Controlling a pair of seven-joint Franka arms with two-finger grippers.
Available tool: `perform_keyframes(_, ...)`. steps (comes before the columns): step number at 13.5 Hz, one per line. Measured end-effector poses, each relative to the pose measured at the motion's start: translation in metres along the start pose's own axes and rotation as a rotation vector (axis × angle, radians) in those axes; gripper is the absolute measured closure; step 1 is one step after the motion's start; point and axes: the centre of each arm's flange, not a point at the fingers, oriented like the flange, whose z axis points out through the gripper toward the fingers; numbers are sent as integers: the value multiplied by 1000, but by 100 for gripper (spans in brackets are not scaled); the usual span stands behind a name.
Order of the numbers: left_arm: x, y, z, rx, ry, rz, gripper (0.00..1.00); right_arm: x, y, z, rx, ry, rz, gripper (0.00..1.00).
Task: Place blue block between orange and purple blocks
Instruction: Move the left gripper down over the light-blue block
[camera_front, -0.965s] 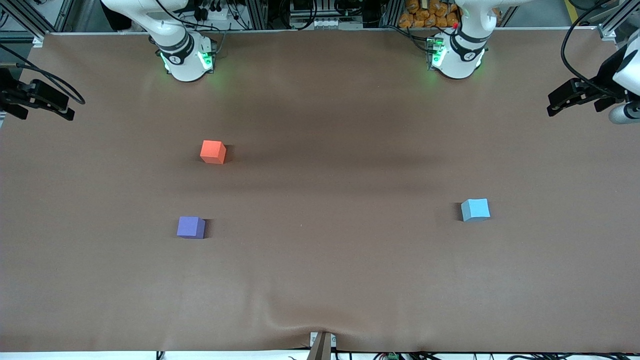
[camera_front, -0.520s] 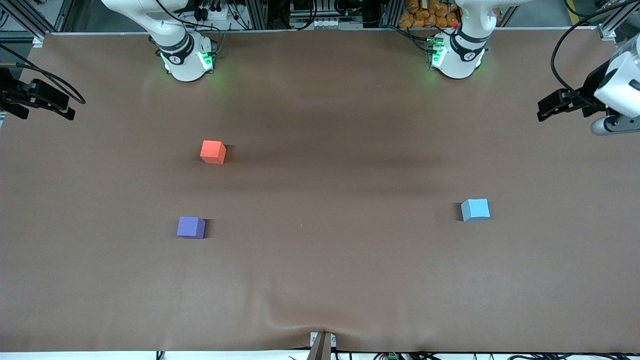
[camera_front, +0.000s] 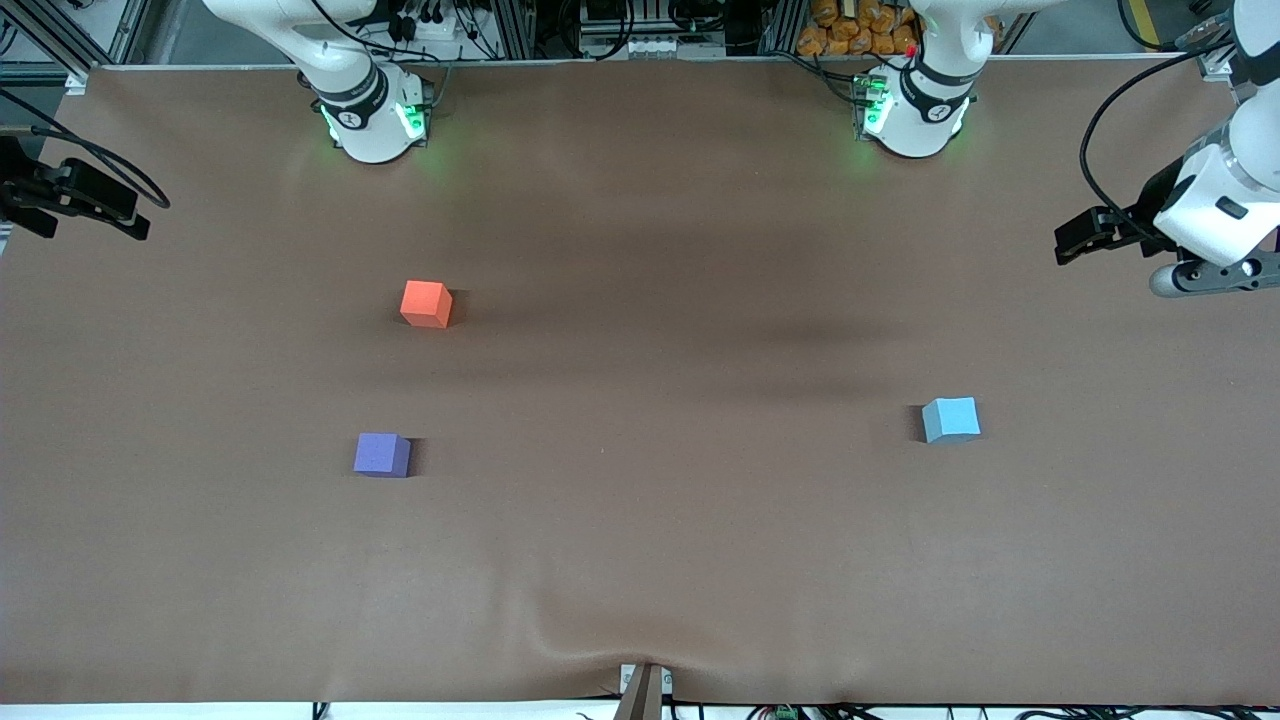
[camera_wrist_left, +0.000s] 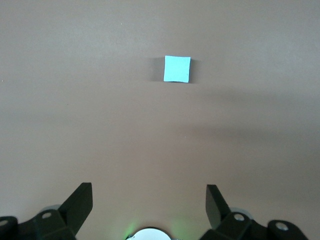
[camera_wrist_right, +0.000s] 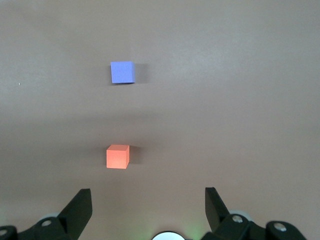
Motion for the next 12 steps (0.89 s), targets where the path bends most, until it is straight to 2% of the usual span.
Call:
perform_keyframes(3, 11, -1, 31, -7, 42, -5, 0, 0, 0, 0, 6, -1, 0, 0)
perform_keyframes(6, 26, 2, 84, -18, 88, -1, 0, 1, 0, 1, 7, -2, 1, 0)
perform_keyframes(12, 68, 5, 193, -44, 77, -4, 0, 1, 4, 2, 7, -6, 8, 0)
